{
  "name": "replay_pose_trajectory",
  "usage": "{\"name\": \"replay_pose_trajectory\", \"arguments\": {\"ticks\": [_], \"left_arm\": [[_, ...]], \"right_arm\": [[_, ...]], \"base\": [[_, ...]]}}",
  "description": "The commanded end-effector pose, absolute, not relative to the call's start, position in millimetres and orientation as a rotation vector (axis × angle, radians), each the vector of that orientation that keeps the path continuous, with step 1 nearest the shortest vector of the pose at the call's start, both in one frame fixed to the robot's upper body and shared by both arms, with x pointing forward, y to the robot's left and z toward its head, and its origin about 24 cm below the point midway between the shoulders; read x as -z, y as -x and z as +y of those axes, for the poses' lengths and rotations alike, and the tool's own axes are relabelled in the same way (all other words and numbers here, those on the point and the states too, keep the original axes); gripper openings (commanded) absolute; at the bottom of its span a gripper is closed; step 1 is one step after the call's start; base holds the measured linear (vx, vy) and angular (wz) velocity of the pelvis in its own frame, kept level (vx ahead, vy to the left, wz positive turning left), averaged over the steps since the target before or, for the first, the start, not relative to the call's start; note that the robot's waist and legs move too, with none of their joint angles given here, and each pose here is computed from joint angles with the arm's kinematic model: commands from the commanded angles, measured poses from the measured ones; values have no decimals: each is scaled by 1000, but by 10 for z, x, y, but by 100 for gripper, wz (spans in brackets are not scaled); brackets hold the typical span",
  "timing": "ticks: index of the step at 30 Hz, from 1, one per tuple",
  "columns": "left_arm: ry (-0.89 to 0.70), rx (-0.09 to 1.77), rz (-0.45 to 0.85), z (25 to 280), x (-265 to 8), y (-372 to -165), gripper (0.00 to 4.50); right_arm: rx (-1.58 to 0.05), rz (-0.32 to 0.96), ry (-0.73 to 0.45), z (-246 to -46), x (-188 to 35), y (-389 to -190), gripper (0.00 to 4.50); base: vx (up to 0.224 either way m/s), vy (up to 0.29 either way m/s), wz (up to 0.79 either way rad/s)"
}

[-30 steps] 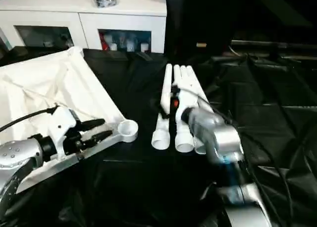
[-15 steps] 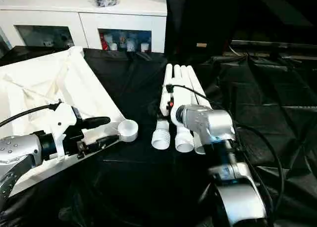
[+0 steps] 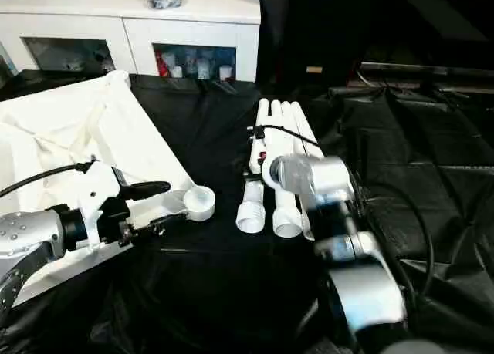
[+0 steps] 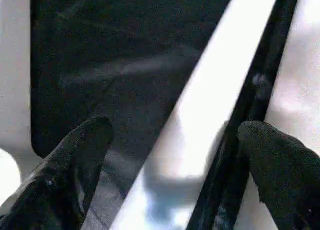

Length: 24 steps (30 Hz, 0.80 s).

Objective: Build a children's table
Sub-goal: Pick table leg

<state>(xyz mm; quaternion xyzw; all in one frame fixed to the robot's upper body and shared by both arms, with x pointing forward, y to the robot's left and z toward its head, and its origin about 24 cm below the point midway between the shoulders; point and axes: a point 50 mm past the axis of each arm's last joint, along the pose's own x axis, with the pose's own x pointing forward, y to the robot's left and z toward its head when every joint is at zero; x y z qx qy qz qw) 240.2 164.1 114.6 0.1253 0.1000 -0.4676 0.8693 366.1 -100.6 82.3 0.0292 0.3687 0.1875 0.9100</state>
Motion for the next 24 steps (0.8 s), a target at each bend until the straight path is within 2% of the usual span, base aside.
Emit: {"name": "replay_pose_trajectory", "arguments": {"ticks": [1, 5, 11, 12, 15, 17, 24], "left_arm": [[-282, 985, 212, 1641, -1169, -2394, 349], [-287, 1000, 223, 1638, -1166, -2399, 349], [-281, 1016, 243, 1627, -1164, -2381, 349], [-278, 1022, 256, 1627, -1155, -2368, 356], [-269, 1034, 279, 1626, -1144, -2340, 356], [-264, 1037, 292, 1629, -1138, -2330, 356], [-232, 1022, 346, 1642, -1117, -2331, 356]], "right_arm": [[-388, 766, -72, -986, -843, -3685, 450], [-408, 796, -91, -918, -786, -3715, 450], [-428, 842, -52, -899, -738, -3710, 450], [-428, 853, -48, -904, -723, -3708, 420], [-418, 873, -49, -924, -689, -3703, 407], [-420, 883, -57, -930, -670, -3703, 377], [-408, 902, -75, -960, -625, -3697, 321]], "base": [[0, 0, 0], [0, 0, 0], [0, 0, 0], [0, 0, 0], [0, 0, 0], [0, 0, 0], [0, 0, 0]]}}
